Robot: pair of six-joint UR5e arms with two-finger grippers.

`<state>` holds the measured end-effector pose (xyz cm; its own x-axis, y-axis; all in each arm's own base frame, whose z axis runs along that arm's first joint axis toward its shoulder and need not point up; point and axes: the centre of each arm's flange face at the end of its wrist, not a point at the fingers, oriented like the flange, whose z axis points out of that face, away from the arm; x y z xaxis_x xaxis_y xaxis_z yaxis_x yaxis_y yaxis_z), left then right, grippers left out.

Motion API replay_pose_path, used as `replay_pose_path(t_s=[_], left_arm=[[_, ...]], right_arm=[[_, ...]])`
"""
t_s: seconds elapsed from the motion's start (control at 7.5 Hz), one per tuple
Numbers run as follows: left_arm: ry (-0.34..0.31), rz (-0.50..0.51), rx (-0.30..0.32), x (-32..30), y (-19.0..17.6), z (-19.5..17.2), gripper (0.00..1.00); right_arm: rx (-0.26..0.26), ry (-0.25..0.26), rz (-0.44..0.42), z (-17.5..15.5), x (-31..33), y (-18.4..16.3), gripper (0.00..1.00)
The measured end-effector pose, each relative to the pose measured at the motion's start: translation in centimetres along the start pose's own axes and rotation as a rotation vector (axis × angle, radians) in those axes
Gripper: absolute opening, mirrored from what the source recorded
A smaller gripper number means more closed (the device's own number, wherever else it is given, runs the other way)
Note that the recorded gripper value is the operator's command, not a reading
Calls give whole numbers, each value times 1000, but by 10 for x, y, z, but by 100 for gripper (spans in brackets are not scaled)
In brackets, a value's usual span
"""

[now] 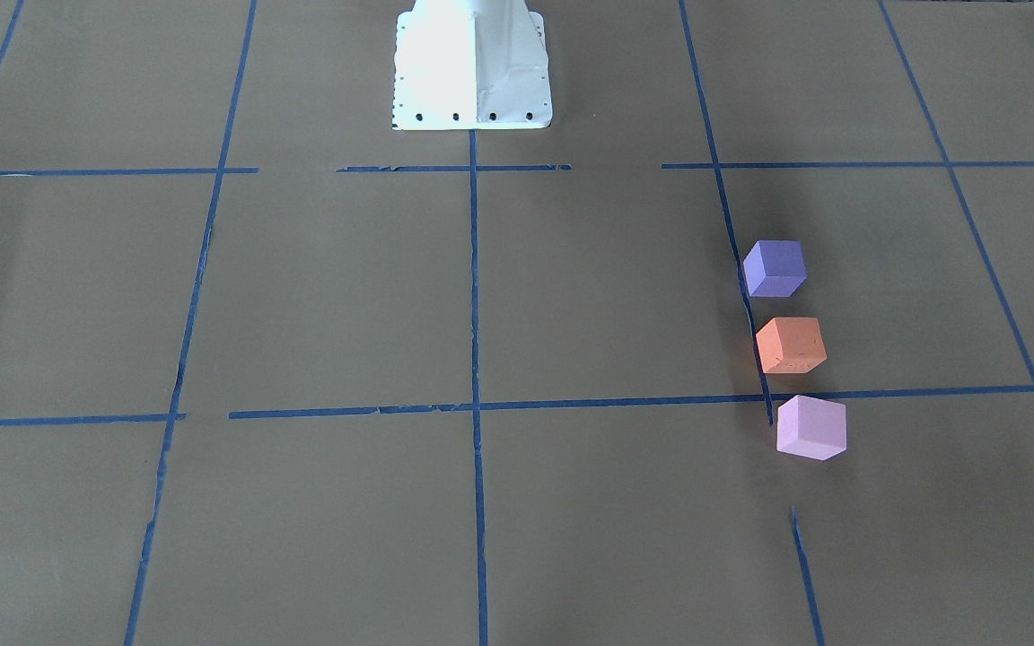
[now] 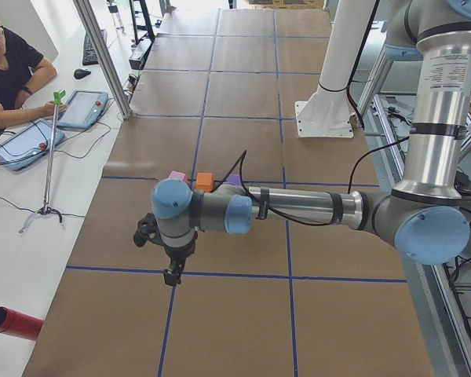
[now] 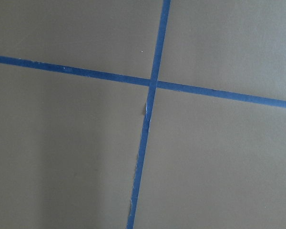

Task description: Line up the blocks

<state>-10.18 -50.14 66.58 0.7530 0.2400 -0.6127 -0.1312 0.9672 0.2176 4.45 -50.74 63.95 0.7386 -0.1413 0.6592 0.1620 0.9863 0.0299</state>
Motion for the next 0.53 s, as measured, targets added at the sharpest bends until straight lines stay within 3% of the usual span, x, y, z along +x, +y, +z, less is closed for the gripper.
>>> replay_pose_path(t_s=[0.27, 0.53], left_arm=[[-4, -24, 11, -22, 39, 17, 100], [-11, -85, 42, -12, 35, 3, 100]], right_arm=[[0, 0, 0, 0, 0, 0, 100], [0, 0, 0, 0, 0, 0, 100]])
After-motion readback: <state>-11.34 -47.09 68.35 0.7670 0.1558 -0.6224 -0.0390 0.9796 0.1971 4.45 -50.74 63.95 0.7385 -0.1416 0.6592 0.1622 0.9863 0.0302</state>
